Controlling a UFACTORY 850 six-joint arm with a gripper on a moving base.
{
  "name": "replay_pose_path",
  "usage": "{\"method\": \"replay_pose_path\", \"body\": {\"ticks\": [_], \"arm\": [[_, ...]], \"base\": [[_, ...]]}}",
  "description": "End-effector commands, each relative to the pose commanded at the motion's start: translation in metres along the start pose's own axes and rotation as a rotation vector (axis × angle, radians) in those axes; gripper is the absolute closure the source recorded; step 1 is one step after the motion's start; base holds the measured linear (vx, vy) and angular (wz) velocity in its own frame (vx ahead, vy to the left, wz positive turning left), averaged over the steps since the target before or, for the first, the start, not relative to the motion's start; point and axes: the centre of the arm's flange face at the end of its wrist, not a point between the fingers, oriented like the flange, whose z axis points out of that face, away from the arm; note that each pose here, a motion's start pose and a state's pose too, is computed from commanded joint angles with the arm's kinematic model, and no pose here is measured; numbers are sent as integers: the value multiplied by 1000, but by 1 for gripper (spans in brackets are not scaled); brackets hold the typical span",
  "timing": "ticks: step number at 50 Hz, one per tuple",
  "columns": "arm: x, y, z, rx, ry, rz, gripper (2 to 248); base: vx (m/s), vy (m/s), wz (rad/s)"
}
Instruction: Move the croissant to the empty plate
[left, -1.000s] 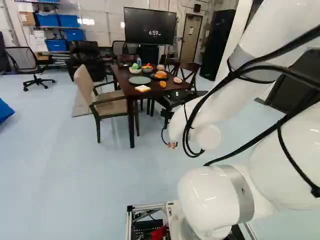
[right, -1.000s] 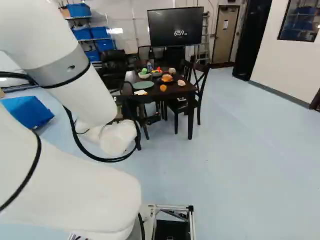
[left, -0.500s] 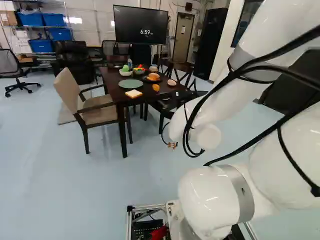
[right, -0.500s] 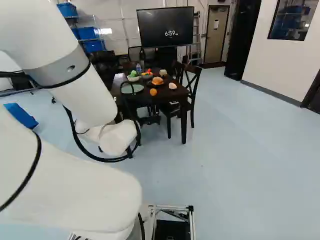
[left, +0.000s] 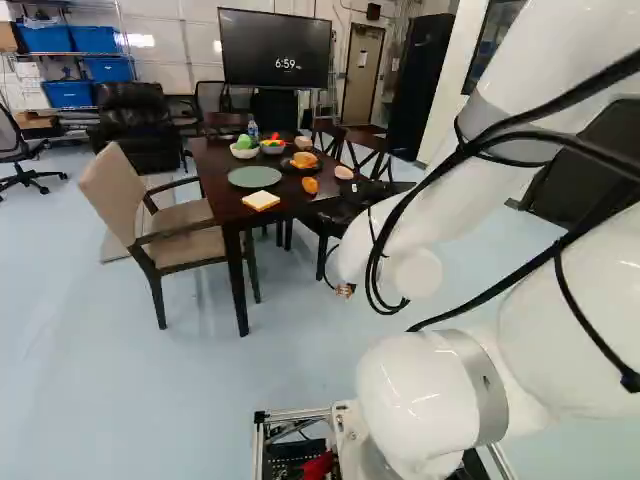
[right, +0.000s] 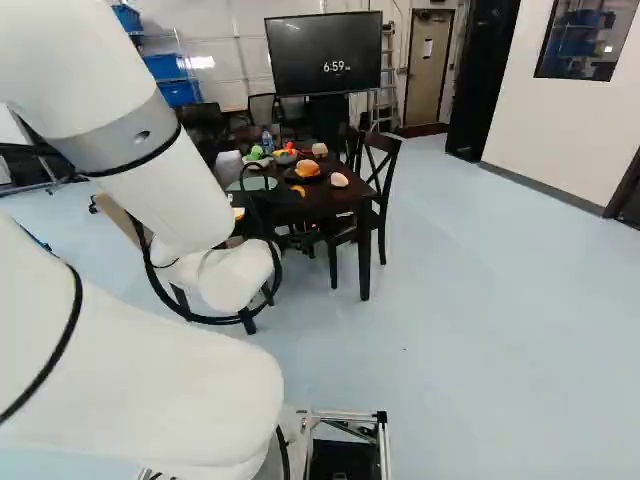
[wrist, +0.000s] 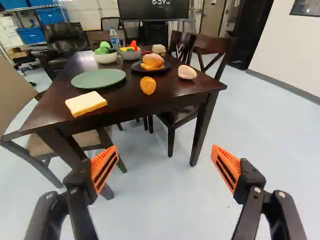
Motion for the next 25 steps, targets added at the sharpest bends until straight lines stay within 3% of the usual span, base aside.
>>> {"method": "replay_pose_path", "body": {"ticks": [18, 25], "arm": [[0, 0, 0, 0, 0, 0, 3], [0, 0, 0, 0, 0, 0, 3]], "base": [[212, -3, -33], [195, 34, 130]]}}
